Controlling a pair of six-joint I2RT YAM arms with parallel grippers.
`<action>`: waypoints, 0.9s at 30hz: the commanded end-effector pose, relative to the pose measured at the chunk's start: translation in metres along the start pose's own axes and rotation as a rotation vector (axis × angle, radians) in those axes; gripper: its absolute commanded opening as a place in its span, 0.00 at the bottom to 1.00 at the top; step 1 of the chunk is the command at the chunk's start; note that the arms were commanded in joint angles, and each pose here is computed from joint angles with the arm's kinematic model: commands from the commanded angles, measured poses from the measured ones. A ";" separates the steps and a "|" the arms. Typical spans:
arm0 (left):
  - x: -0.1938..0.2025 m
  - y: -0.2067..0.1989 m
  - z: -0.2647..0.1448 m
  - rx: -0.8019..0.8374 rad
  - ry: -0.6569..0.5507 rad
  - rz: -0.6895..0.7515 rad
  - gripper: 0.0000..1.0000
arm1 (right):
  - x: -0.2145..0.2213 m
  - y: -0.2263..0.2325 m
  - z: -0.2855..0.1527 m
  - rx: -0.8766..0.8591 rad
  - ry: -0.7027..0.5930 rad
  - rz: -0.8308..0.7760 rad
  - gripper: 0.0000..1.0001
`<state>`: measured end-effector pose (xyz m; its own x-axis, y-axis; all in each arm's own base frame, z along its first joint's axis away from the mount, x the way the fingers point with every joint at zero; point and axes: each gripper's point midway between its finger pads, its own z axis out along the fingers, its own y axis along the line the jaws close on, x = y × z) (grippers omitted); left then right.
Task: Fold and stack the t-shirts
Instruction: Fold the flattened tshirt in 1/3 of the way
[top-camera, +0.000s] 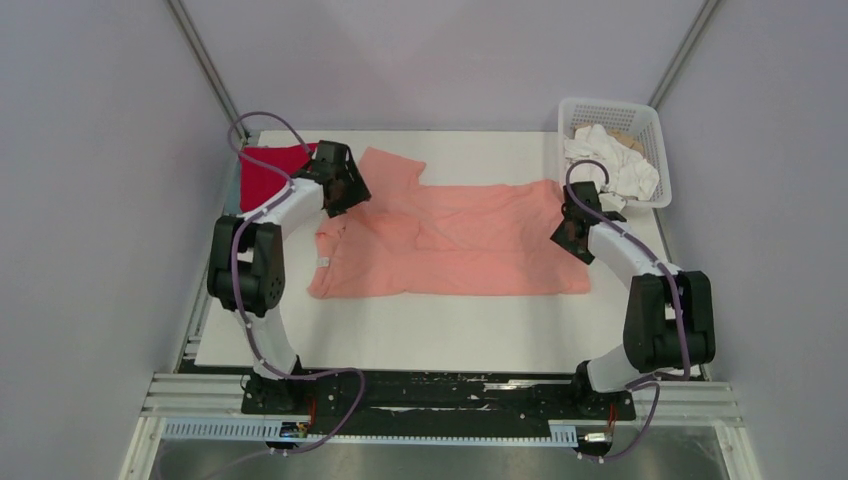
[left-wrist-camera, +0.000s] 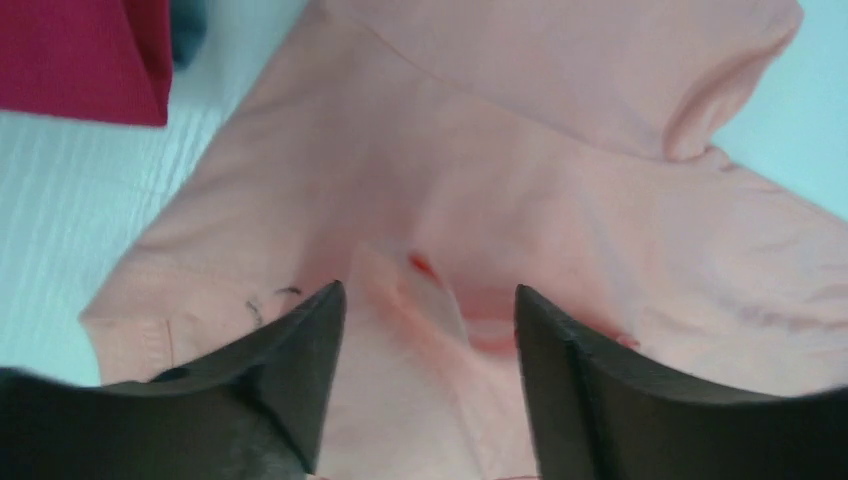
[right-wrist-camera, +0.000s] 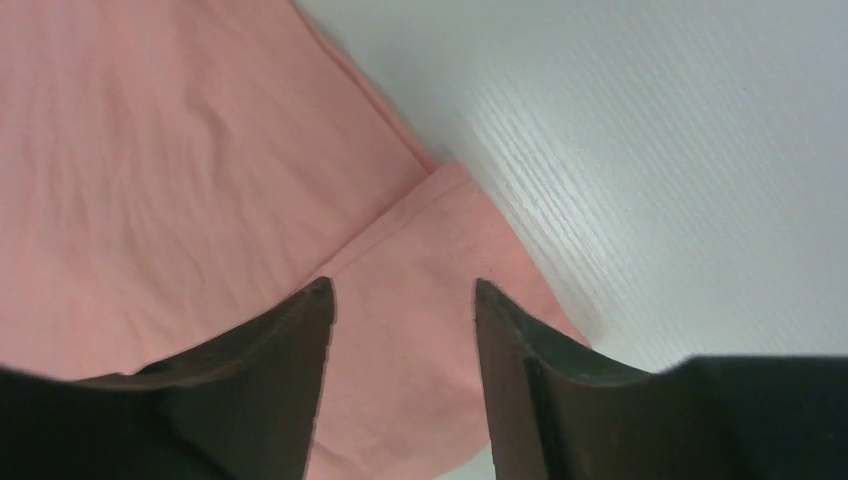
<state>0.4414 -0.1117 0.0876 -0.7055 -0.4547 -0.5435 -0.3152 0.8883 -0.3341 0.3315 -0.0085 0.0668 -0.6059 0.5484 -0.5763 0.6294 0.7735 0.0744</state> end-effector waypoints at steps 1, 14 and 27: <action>-0.022 0.007 -0.005 -0.092 0.010 -0.056 0.94 | -0.052 0.007 -0.008 0.028 -0.152 0.079 0.67; 0.049 -0.023 -0.041 0.257 0.138 -0.069 1.00 | 0.027 0.063 -0.031 -0.492 0.071 -0.111 1.00; 0.152 0.053 -0.039 0.088 0.339 -0.128 1.00 | 0.124 0.014 -0.021 -0.408 0.329 -0.112 1.00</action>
<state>0.3383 -0.1419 0.0410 -0.8234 -0.4838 -0.2966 -0.2908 0.8085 -0.5117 0.3081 0.0730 0.0360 -0.7611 0.4719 -0.4451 0.3120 0.8678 0.3867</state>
